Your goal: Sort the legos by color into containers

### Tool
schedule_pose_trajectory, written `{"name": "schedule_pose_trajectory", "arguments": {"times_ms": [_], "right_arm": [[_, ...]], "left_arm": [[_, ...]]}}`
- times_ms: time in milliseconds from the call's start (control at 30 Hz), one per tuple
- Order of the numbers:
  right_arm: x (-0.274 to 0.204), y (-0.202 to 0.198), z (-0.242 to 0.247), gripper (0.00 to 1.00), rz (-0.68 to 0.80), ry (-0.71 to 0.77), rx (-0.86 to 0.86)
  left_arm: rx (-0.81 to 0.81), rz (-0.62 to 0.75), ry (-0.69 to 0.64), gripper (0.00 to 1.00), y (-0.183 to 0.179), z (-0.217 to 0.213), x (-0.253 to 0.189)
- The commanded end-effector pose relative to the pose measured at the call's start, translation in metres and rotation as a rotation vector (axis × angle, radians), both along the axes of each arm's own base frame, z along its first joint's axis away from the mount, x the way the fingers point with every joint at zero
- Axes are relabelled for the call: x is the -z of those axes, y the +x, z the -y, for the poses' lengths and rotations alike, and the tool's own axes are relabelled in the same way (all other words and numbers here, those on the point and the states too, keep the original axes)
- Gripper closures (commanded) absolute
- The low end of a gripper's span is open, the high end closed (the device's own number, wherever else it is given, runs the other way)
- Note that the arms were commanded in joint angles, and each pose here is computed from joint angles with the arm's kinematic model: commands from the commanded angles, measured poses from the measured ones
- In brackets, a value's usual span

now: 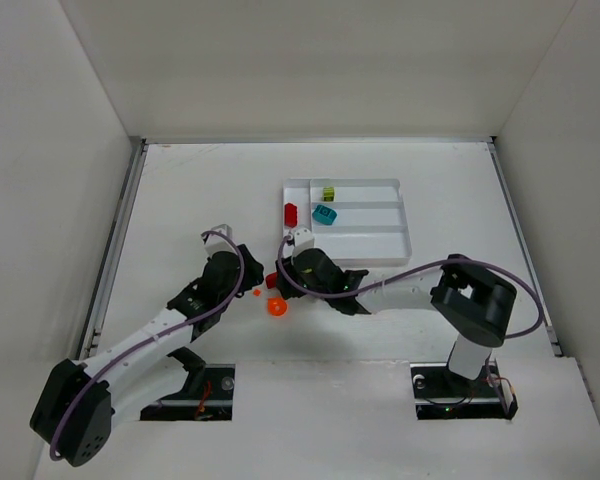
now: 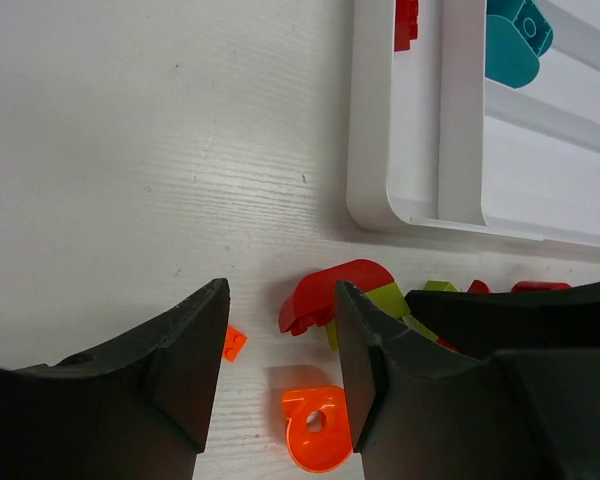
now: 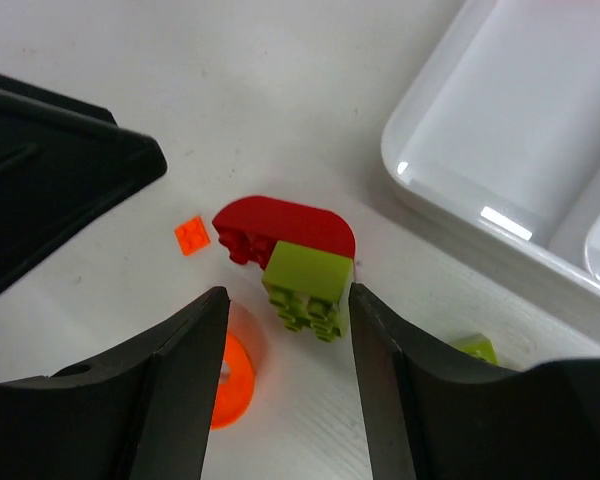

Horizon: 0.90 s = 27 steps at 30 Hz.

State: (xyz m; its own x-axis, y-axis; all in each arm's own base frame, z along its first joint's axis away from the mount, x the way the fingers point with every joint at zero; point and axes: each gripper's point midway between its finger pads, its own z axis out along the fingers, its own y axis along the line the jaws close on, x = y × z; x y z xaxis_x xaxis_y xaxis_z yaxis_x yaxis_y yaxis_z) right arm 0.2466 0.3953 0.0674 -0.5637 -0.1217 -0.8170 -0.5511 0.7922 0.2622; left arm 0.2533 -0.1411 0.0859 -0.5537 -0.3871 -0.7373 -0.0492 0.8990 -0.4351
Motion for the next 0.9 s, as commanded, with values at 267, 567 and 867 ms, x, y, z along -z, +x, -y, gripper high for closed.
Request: {"name": "schedule_pose_trajectory", "arguments": {"times_ms": [267, 567, 867], "right_arm": [[-0.004, 0.01, -0.009, 0.42, 0.018, -0.036, 0.06], [0.006, 0.007, -0.015, 0.45, -0.009, -0.072, 0.045], [0.003, 0.006, -0.016, 0.72, -0.024, -0.059, 0.044]], "left_arm": [[-0.008, 0.015, -0.016, 0.56, 0.001, -0.003, -0.006], [0.001, 0.012, -0.026, 0.56, 0.003, 0.0, -0.008], [0.01, 0.017, -0.032, 0.55, 0.002, 0.002, -0.011]]}}
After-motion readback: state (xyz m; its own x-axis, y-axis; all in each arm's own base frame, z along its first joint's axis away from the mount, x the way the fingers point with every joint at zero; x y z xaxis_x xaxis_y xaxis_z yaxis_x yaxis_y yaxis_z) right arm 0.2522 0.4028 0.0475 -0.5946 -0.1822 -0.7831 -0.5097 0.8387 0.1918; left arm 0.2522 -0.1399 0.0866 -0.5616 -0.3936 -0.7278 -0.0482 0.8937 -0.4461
